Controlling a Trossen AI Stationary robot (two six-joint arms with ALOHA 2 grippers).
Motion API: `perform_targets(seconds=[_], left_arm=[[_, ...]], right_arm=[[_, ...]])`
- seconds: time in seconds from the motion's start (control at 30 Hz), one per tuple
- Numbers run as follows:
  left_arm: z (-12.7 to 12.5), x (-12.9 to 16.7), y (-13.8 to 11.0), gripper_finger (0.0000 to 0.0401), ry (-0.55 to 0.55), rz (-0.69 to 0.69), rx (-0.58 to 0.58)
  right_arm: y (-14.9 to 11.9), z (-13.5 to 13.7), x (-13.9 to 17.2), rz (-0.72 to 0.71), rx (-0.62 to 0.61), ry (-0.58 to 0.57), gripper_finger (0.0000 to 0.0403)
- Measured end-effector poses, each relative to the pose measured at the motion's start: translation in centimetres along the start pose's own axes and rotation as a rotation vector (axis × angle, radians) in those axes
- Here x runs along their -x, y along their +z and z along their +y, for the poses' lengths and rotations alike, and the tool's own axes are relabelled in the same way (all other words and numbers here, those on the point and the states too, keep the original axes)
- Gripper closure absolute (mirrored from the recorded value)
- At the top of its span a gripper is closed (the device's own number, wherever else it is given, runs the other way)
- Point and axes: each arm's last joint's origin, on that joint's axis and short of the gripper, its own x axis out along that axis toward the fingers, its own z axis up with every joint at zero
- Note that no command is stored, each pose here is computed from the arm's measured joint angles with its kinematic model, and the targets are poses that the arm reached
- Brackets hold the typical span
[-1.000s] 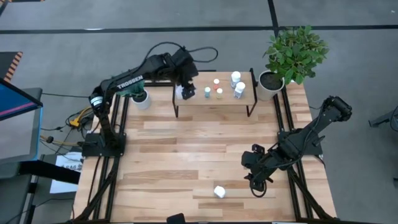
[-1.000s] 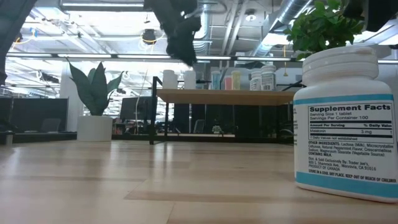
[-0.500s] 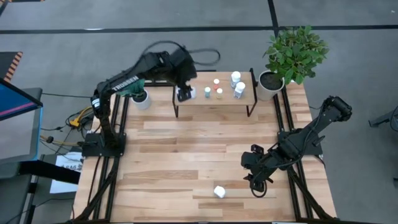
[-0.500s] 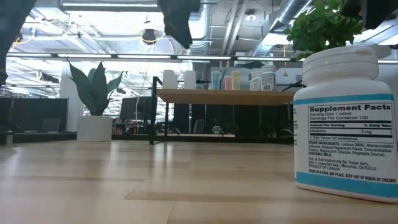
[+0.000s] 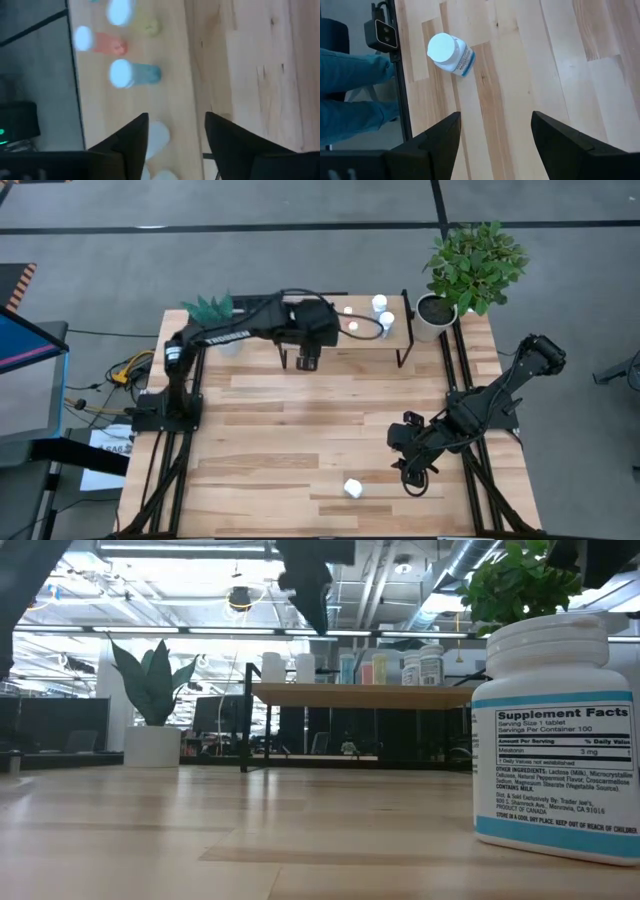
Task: Pick and place medicine bottles onto shelf by color
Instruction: Put the small white pill bottle on the shelf
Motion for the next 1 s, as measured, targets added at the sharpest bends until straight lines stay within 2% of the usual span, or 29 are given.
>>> perform_targets(seconds=[0.23, 0.37, 0.63, 0.77, 1.0], left_arm=[[-0.1, -3.3, 0.2, 0.0290, -0.006, 0.077, -0.008], [0.4, -4.8, 0.0, 0.0315, 0.010, 0.118, -0.009], [1.9, -4.8, -1.2, 0.0323, 0.057, 0.181, 0.026], [2.2, -4.9, -2.1, 0.0323, 0.036, 0.242, 0.025], [2.1, -4.7, -1.7, 0.0323, 0.036, 0.223, 0.034]], right_arm=[[0.0, 0.0, 0.0, -0.001, 0.000, 0.000, 0.0138], [0.0, 0.0, 0.0, 0.000, -0.001, 0.000, 0.0138], [0.0, 0.0, 0.0, 0.000, -0.003, -0.001, 0.0138], [0.0, 0.0, 0.0, 0.000, -0.003, -0.001, 0.0138], [0.0, 0.0, 0.0, 0.000, -0.003, -0.001, 0.0138]])
